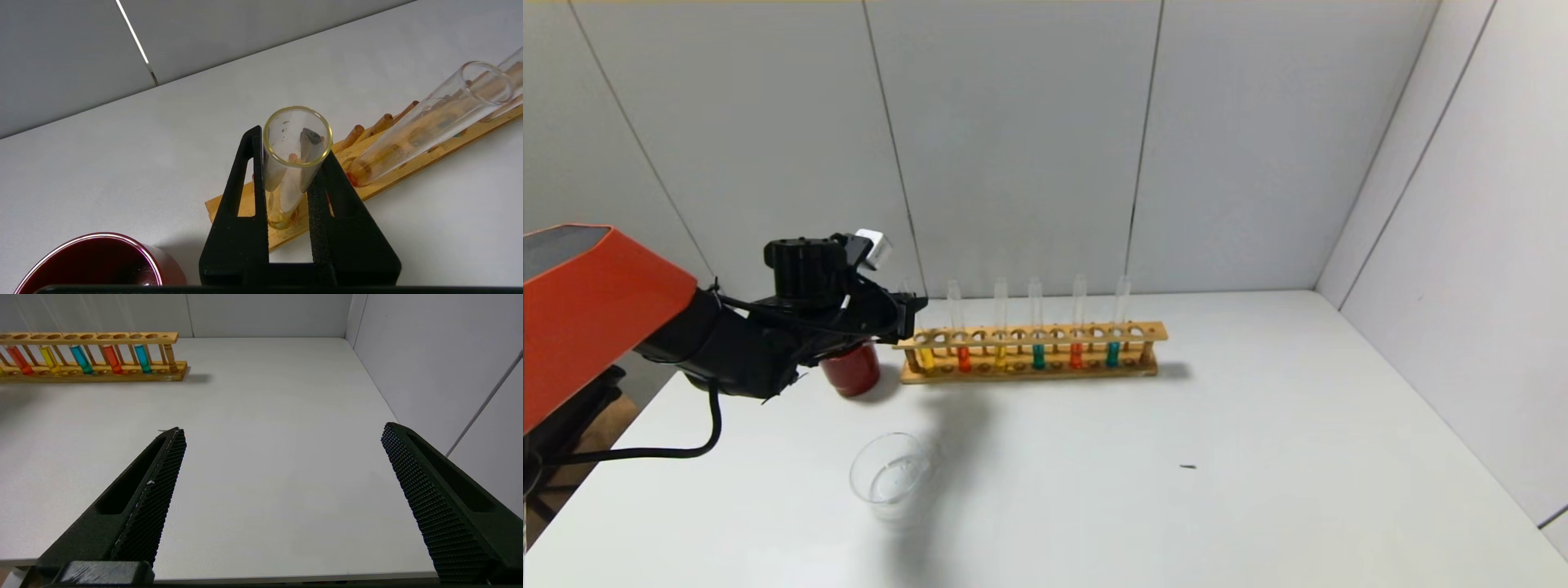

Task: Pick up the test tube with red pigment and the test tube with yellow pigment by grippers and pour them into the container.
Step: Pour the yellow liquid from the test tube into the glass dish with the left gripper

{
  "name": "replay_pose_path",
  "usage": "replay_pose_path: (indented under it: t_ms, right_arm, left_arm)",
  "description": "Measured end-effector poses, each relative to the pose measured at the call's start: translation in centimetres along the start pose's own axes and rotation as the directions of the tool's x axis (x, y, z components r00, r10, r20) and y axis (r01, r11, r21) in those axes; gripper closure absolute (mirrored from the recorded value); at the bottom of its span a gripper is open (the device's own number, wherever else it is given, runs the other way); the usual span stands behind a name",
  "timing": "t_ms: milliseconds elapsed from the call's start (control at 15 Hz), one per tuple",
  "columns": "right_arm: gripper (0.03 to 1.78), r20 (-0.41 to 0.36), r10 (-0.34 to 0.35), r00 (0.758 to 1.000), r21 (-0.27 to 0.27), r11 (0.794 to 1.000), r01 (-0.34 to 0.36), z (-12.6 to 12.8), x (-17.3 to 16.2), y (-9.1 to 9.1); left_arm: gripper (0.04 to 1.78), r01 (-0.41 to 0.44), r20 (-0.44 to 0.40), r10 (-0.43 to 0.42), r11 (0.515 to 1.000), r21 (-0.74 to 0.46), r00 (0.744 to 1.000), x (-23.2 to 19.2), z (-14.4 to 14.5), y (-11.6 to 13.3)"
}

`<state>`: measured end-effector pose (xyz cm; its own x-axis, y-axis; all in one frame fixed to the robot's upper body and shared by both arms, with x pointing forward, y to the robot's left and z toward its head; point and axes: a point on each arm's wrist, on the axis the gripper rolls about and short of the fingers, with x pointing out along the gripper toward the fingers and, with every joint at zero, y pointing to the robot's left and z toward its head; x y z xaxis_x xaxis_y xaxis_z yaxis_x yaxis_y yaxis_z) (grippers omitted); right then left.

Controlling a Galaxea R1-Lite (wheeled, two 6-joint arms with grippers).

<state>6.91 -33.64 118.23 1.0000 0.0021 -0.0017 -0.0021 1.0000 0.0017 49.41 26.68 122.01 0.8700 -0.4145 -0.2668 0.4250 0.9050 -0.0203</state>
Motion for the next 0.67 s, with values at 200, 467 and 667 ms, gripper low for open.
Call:
replay_pose_path:
  t_ms: [200,467,667]
  right_arm:
    - [0.06,0.0,0.0,1.0,0.0,1.0,0.0,0.0,0.0,0.0]
    - [0.06,0.0,0.0,1.0,0.0,1.0,0.0,0.0,0.0,0.0]
    - [0.06,0.0,0.0,1.0,0.0,1.0,0.0,0.0,0.0,0.0]
  left_arm:
    - [1.5,0.004,0.011,-0.004,1.0,0.007,1.0,-0.2,0.6,-0.3]
    - [1.5,0.002,0.042,-0.003,1.0,0.016,0.999,-1.7,3.6,-0.7]
    - [1.5,-0.002,0.093,-0.001,1.0,0.031,0.996,-4.0,7.6,-1.1]
